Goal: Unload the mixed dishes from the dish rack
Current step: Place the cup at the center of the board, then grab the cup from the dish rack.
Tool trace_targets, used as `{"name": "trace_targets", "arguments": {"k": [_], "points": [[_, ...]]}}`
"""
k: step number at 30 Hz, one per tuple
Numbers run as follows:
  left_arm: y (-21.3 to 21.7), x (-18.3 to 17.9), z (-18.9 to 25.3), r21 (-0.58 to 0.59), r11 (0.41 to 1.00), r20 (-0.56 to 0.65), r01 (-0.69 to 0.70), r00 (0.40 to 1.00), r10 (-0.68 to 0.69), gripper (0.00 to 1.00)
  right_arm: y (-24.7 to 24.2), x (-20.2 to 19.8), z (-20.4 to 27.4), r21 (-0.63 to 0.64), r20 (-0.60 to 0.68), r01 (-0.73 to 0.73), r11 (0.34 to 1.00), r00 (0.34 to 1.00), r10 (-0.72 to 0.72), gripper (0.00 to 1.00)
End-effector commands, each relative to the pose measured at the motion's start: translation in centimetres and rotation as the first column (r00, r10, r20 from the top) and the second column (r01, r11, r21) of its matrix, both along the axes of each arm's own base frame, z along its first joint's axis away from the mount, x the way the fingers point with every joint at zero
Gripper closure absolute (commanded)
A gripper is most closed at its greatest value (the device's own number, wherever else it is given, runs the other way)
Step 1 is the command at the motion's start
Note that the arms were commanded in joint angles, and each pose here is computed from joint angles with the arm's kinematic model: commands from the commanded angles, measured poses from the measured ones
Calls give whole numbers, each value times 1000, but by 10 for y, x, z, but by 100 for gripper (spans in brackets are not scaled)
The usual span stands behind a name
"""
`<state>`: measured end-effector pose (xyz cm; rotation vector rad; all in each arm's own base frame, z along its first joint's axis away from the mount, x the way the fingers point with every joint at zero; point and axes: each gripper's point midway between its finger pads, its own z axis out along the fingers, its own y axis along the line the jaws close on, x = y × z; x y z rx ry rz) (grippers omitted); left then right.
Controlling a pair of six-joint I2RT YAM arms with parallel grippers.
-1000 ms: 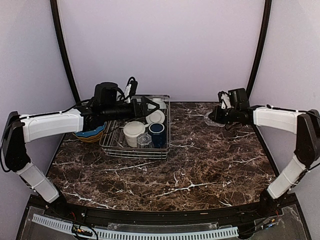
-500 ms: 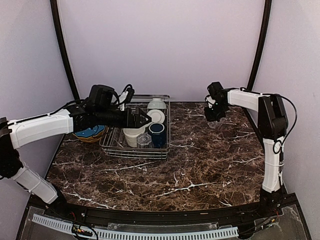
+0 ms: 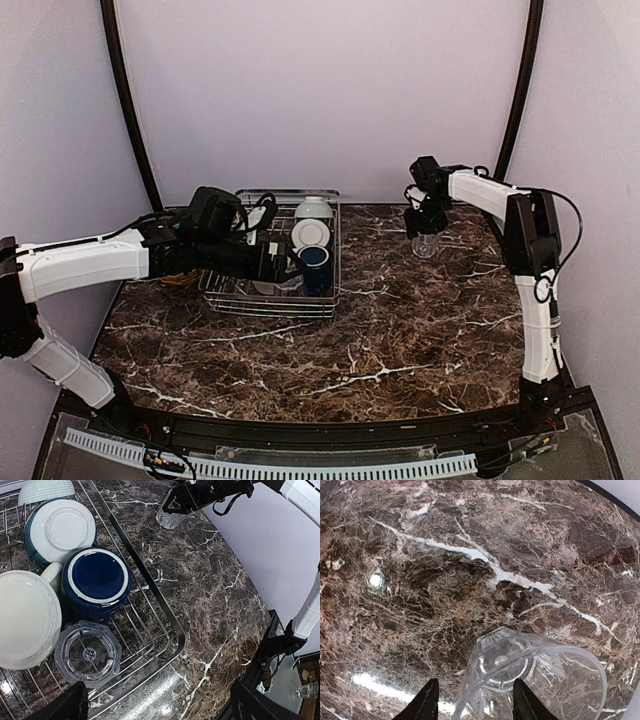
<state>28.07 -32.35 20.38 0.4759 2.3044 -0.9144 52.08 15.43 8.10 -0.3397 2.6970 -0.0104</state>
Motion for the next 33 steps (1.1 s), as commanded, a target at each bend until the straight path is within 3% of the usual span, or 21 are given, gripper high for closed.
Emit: {"name": "trace_targets", "arguments": {"k": [1,10,15,20,26,33], "points": [[12,-4,-5,80,997,-1,-18,1000,18,2,-9,-7,21,-22,7,11,1000,1000,-11,43],[19,6,-16,197,980,-10,-36,999,39,1,-1,-49,55,92,66,9,996,998,-15,12],[7,10,-25,251,968,-34,-22,999,31,2,7,-83,72,154,139,-26,988,990,5,3],[13,20,-40,387,918,-4,-87,995,96,2,12,-108,88,206,188,-47,977,982,8,1],[23,35,-54,581,793,52,-186,980,192,2,12,-132,79,249,203,-71,966,979,20,1],[21,39,-67,606,754,64,-254,960,273,6,10,-142,65,246,176,-72,967,984,28,1]]}}
